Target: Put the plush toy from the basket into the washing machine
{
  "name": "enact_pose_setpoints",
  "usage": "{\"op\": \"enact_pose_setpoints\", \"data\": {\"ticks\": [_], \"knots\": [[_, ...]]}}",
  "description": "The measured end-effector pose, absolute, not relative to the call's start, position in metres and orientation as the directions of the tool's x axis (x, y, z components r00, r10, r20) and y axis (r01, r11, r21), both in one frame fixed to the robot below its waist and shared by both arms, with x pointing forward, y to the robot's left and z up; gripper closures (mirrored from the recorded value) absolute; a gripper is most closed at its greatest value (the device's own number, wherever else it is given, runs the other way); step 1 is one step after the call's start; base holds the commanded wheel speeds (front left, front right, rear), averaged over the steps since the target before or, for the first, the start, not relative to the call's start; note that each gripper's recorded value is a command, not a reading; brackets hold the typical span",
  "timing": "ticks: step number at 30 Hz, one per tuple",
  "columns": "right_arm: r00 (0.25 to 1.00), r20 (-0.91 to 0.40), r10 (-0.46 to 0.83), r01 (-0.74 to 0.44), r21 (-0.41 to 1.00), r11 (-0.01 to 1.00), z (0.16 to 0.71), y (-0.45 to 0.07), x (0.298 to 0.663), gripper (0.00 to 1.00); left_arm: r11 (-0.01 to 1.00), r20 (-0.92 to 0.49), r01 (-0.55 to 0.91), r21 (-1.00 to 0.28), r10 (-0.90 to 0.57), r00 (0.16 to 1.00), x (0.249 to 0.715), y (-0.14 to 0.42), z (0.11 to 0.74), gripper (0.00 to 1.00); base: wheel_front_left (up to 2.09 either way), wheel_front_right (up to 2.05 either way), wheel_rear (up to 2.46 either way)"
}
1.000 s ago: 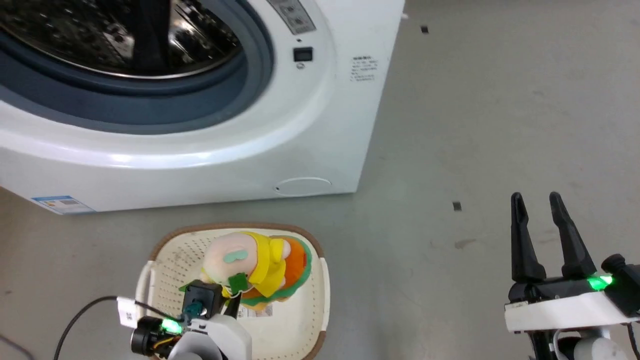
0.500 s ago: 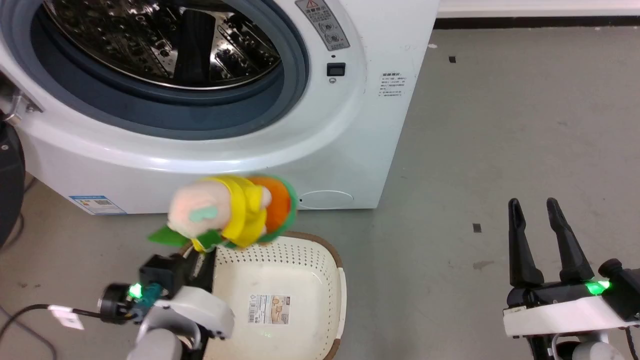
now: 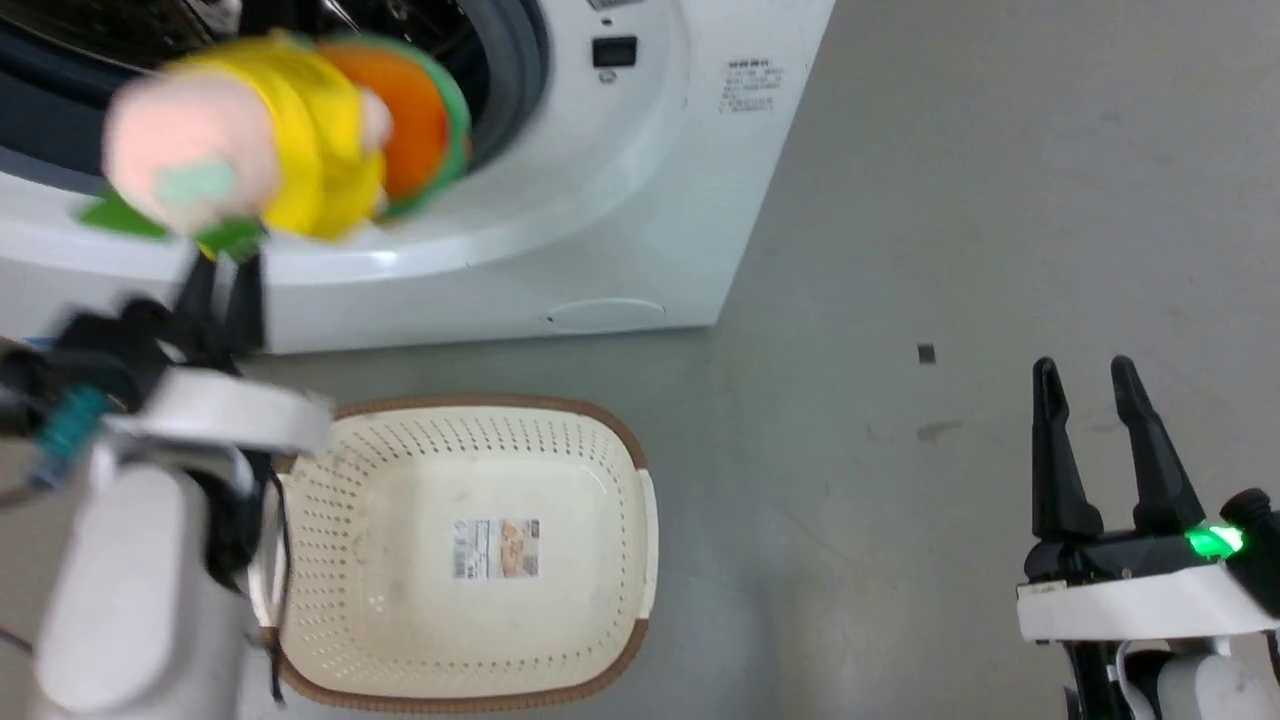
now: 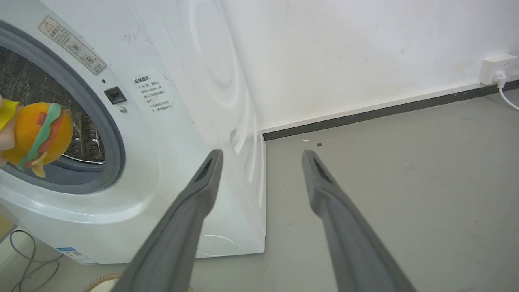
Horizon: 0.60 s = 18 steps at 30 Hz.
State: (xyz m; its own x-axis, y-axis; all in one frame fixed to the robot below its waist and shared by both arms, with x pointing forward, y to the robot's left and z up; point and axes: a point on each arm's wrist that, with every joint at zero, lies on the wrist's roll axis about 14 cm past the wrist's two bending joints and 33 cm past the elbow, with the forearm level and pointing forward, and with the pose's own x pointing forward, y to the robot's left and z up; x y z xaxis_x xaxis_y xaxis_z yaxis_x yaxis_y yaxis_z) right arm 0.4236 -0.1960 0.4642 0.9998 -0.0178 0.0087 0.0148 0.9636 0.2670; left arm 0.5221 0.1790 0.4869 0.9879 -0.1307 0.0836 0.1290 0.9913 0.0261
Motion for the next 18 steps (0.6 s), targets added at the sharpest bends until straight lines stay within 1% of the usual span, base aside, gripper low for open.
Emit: {"op": "enact_pose_setpoints", "data": {"ticks": [5, 12, 18], "knots": [[0.999, -0.032, -0.040, 0.047, 0.263, 0.964, 0.445, -0.204, 0.434, 0.00, 0.992, 0.097, 0.107, 0.064, -0.113, 0.989, 0.580, 0.203, 0.501, 1.00, 0.00, 0.00, 0.00], [0.990, -0.107, -0.090, 0.115, 0.259, 0.959, 0.414, -0.222, 0.439, 0.00, 0.983, -0.067, 0.123, 0.136, -0.114, 0.991, 0.650, 0.217, 0.472, 1.00, 0.00, 0.00, 0.00], [0.980, -0.155, -0.125, 0.162, 0.257, 0.953, 0.394, -0.234, 0.439, 0.00, 0.975, -0.197, 0.114, 0.193, -0.075, 0.978, 0.699, 0.230, 0.444, 1.00, 0.00, 0.00, 0.00]]}}
